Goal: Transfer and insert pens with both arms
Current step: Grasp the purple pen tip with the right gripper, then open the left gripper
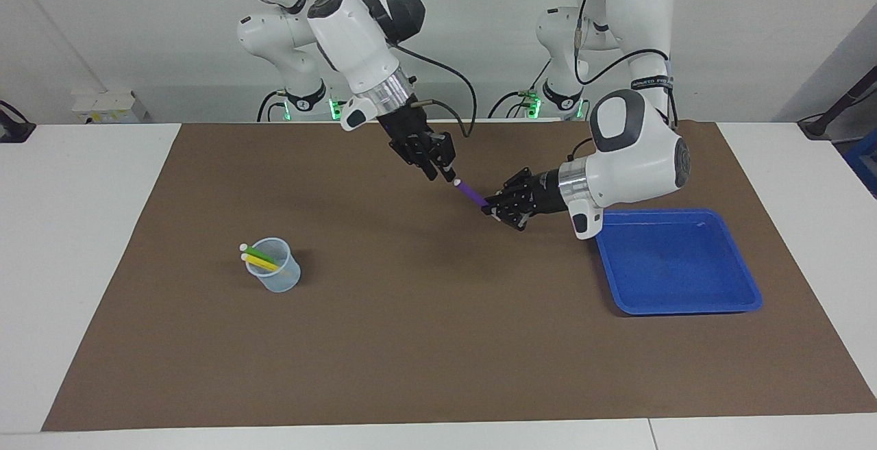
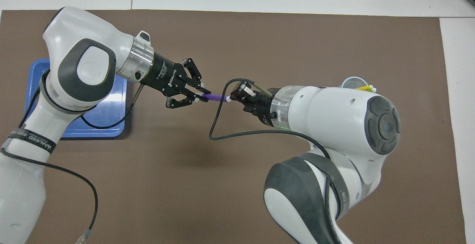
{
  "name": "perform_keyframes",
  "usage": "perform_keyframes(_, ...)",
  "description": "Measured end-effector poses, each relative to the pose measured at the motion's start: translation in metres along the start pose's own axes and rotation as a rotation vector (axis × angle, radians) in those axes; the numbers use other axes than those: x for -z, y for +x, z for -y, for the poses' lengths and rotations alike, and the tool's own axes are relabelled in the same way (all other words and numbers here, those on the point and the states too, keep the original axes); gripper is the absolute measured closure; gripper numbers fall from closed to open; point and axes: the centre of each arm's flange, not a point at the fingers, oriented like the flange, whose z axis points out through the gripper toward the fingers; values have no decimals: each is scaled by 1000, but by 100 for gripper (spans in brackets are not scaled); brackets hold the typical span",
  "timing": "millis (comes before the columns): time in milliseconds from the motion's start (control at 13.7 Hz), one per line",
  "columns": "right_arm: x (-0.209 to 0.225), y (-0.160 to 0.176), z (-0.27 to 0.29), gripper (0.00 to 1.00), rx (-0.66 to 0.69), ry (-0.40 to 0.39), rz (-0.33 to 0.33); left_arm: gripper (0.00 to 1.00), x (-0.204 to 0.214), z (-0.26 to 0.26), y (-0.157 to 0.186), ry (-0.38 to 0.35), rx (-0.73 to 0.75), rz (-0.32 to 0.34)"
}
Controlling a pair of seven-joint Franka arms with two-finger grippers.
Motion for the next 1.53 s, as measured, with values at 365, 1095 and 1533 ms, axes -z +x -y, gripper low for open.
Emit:
perform_keyframes(365,-18,-8,9,55,-3,34,3,82,-3,0,-4,4,-6,0)
perform_keyframes(1095,-18,-10,14,81,-2,45,7,82,-2,2,-7,1,-7,1)
perform_keyframes(1533,-19,-10,13,81,12,28,19,76,-2,2,-7,1,-11,1)
